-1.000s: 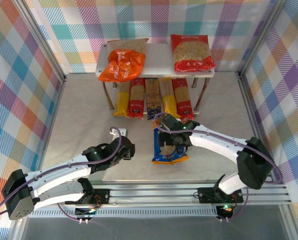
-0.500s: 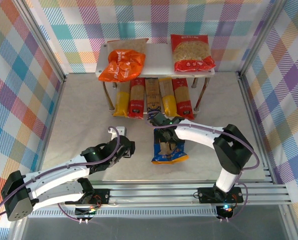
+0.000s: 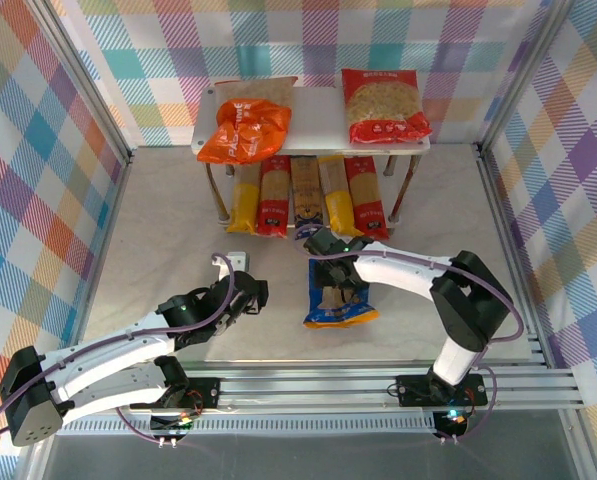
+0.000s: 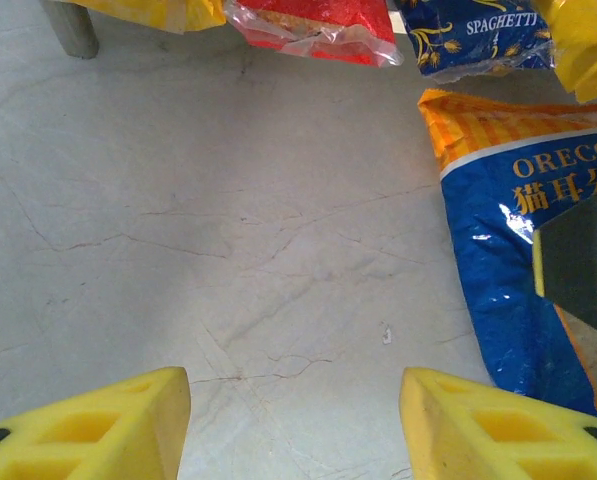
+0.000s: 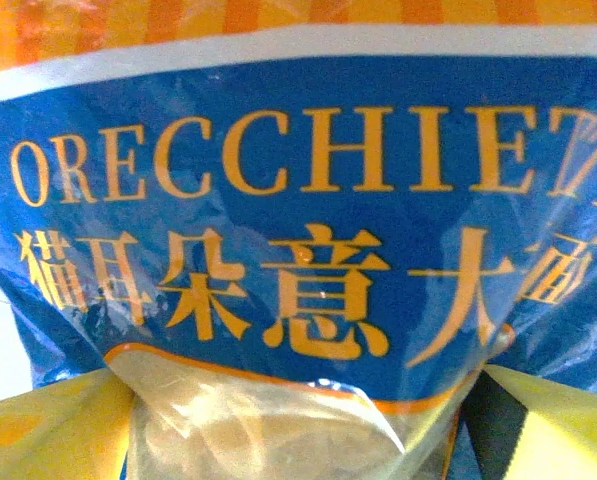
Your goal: Place and organize the pasta boxes and bags onto the shelf
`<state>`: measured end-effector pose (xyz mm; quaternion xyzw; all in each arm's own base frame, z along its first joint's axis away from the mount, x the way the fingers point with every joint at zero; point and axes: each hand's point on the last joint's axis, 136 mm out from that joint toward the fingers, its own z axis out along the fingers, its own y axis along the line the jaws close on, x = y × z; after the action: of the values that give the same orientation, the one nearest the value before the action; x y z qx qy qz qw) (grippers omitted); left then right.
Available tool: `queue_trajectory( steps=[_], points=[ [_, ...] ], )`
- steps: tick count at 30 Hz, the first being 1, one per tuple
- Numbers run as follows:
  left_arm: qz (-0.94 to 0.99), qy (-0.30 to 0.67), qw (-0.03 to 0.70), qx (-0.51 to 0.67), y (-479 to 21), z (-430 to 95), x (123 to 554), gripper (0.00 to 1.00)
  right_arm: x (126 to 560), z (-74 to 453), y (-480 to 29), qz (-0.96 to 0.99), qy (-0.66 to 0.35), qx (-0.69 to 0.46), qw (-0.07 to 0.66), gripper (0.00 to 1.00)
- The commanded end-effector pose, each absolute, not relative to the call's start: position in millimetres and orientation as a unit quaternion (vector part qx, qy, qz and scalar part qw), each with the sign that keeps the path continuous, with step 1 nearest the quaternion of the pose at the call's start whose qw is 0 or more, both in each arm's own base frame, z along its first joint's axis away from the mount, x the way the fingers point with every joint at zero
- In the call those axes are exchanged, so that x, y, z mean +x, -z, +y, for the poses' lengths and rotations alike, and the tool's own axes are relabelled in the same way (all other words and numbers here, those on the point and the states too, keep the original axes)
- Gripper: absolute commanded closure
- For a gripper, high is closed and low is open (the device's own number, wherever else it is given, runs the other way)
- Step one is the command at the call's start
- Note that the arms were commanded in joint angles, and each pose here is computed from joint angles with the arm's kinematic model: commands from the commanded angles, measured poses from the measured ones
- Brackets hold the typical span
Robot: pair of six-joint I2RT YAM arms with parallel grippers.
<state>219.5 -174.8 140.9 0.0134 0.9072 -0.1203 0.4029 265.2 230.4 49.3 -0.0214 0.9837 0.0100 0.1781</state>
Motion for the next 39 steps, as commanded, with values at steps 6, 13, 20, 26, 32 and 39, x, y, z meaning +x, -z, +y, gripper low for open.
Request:
queue_trajectory(
  steps=[6,13,20,26,32,39],
  points=[
    [0.904,0.11,0.412,0.017,-142.9,-173.3,221.0,0.42,203.3,216.8,-5.9,0.998,-0.026,-0.036,0.045,0.37],
    [0.903,0.109,0.416,0.017,-146.8,-172.3,221.4,0.42,188.7,216.5,1.3,0.998,-0.04,-0.041,0.017,0.71],
    [0.901,0.106,0.42,0.02,-148.7,-173.0,223.6,0.41,187.0,210.7,-22.8,0.997,-0.052,-0.045,0.039,1.0],
    [0.902,0.099,0.419,0.026,-148.4,-178.9,228.2,0.41,193.3,208.8,-70.8,0.99,-0.08,-0.061,0.095,1.0],
    [0.902,0.095,0.42,0.024,-149.3,-182.1,232.1,0.41,196.1,206.1,-127.9,0.974,-0.128,-0.081,0.169,1.0],
    [0.903,0.095,0.419,0.018,-146.5,-181.6,232.6,0.41,188.9,194.8,-167.5,0.963,-0.147,-0.095,0.207,1.0]
  ],
)
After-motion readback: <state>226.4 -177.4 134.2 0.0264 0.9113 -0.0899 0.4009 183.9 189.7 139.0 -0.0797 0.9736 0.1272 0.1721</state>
